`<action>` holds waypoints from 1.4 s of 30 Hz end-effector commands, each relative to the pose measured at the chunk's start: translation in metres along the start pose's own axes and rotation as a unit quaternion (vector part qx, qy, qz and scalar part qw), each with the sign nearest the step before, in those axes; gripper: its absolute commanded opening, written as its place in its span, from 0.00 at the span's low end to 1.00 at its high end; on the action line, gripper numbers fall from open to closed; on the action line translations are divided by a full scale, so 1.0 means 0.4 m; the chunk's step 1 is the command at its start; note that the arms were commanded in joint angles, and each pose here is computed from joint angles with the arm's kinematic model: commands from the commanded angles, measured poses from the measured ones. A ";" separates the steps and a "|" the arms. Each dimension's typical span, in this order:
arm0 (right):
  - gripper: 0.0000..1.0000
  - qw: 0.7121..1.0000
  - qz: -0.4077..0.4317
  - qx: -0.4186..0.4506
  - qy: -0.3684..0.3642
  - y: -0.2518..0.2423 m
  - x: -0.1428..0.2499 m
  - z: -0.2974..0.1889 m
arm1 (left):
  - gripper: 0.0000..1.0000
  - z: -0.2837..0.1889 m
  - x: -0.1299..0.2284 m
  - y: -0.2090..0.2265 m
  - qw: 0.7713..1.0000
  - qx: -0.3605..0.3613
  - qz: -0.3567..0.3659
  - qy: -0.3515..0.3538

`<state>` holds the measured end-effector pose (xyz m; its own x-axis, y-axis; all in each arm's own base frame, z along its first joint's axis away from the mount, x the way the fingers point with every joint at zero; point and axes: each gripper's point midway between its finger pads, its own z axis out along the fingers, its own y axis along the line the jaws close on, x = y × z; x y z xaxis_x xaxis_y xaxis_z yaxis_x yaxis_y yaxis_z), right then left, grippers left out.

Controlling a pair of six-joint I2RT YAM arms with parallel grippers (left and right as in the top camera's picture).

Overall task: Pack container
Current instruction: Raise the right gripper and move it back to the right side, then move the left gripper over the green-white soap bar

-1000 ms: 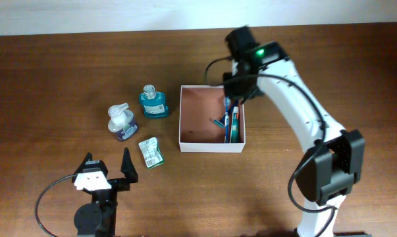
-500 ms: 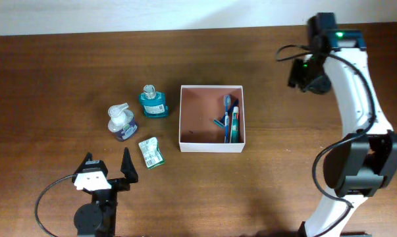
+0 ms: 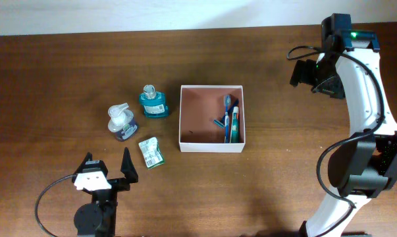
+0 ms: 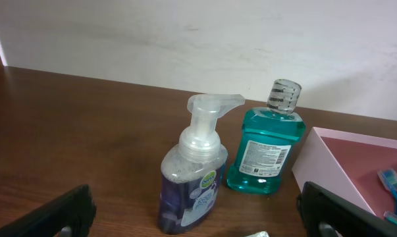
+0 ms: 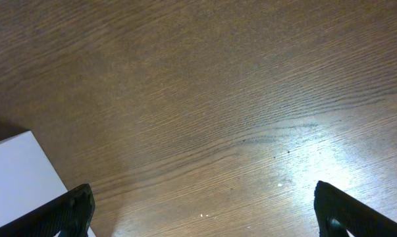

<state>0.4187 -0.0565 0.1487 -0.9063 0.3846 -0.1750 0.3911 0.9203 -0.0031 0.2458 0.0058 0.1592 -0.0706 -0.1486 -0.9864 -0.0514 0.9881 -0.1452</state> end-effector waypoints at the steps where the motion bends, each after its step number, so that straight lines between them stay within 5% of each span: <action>1: 0.99 1.000 0.001 0.002 -0.015 -0.003 -0.010 -0.022 | 0.99 0.001 0.005 0.002 1.000 0.000 0.005 -0.001; 4: 0.99 1.000 0.001 0.002 -0.015 -0.003 -0.010 -0.022 | 0.99 -0.005 -0.037 0.058 0.997 -0.069 0.027 -0.036; 9: 0.98 1.000 0.001 0.002 -0.015 -0.003 -0.010 -0.022 | 0.99 -0.016 -0.116 0.060 0.991 -0.077 0.036 -0.101; 18: 0.98 1.000 0.001 0.002 -0.015 -0.003 -0.010 -0.022 | 0.99 -0.035 -0.216 -0.098 0.987 0.090 0.052 -0.120; 22: 0.98 1.000 0.001 0.002 -0.015 -0.003 -0.010 -0.022 | 0.99 -0.026 -0.287 -0.123 0.988 0.104 0.054 -0.103; 29: 0.98 1.000 0.001 0.002 -0.015 -0.003 -0.010 -0.022 | 0.99 0.072 -0.345 -0.178 0.987 0.137 0.065 0.056; 36: 0.98 1.000 0.001 0.002 -0.015 -0.003 -0.010 -0.022 | 0.99 0.152 -0.238 -0.248 0.936 0.210 0.013 0.283; 42: 0.98 1.000 0.001 0.002 -0.015 -0.003 -0.010 -0.022 | 0.99 0.194 -0.114 -0.242 0.905 0.207 -0.011 0.371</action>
<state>0.4192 -0.0566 0.1488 -0.9059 0.3845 -0.1772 0.3911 0.9203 -0.0024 0.3284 -0.0713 0.2243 -0.6876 -0.0107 -0.7260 0.2814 0.9178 -0.2801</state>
